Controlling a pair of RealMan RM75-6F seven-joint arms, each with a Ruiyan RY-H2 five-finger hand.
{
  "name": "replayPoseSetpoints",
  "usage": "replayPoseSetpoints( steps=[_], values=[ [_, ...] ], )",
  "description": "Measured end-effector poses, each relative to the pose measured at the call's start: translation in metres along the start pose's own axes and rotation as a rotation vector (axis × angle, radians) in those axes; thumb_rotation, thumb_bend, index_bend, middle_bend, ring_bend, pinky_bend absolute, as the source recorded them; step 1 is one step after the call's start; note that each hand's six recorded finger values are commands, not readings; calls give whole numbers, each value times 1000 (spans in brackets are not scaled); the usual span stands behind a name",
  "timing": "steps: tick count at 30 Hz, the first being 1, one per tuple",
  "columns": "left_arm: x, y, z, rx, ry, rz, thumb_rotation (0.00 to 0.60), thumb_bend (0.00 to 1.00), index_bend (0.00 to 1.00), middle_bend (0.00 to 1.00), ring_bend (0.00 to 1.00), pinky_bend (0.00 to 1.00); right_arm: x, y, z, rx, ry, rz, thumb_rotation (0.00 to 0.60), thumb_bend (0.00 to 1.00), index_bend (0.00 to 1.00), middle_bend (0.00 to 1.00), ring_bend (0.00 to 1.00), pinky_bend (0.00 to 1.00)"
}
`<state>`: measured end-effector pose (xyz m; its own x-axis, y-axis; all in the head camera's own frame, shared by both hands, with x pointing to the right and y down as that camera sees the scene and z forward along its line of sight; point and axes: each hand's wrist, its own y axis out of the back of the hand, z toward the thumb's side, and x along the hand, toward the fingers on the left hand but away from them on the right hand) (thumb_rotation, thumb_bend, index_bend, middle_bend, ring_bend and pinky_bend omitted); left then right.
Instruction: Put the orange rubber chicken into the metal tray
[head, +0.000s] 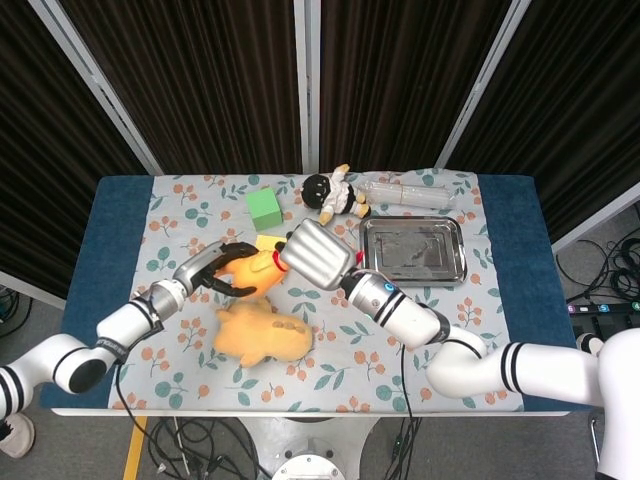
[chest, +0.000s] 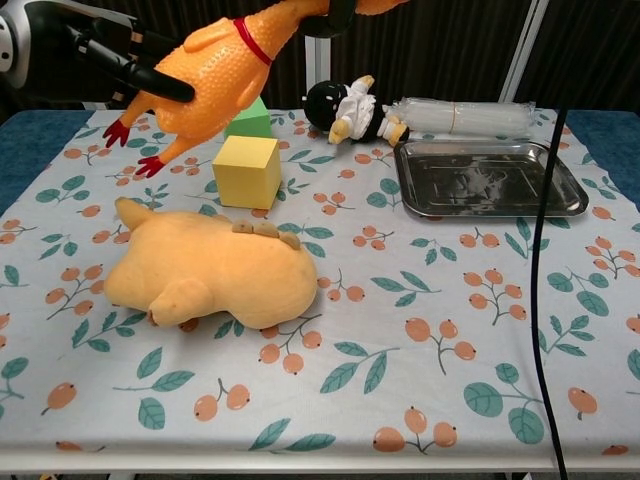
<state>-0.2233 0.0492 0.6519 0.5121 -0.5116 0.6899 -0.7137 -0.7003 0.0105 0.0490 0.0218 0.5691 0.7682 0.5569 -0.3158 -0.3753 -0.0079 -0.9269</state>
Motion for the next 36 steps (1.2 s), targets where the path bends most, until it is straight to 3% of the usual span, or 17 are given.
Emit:
replayPoseSetpoints(
  steps=[2, 7, 10, 15, 17, 20, 25, 29, 36],
  values=[
    [1, 3, -1, -19, 0, 15, 600, 496, 632, 715, 649, 662, 1, 1, 1, -5, 2, -1, 600, 402, 1000, 825, 799, 1000],
    [7, 11, -6, -38, 15, 58, 600, 575, 734, 823, 769, 808, 5, 4, 6, -10, 15, -8, 600, 402, 1000, 828, 803, 1000],
    [11, 16, -9, -53, 28, 84, 600, 600, 767, 854, 793, 859, 9, 6, 14, -8, 33, -13, 600, 402, 1000, 829, 804, 1000],
    [16, 22, -13, -51, 44, 129, 600, 596, 746, 838, 778, 862, 14, 9, 21, 12, 49, -18, 600, 402, 1000, 829, 804, 1000],
    [16, 23, -13, -48, 46, 140, 600, 542, 606, 728, 677, 810, 14, 8, 19, 24, 41, -18, 600, 402, 1000, 829, 804, 1000],
    [13, 19, -12, -39, 46, 133, 600, 395, 368, 485, 428, 592, 13, 5, 13, 33, 23, -14, 600, 402, 1000, 829, 804, 1000],
    [5, 15, -11, -20, 28, 121, 600, 280, 246, 257, 204, 358, 13, -3, 0, 26, -14, 1, 600, 402, 1000, 829, 804, 1000],
    [-1, 13, -10, 0, 5, 117, 600, 238, 215, 181, 144, 297, 14, -6, -7, 1, -33, 5, 600, 402, 1000, 829, 804, 1000],
    [-15, 19, -15, 33, -31, 133, 600, 227, 208, 171, 135, 287, 29, -13, -28, -89, -76, 0, 600, 402, 1000, 829, 804, 1000]
  ],
)
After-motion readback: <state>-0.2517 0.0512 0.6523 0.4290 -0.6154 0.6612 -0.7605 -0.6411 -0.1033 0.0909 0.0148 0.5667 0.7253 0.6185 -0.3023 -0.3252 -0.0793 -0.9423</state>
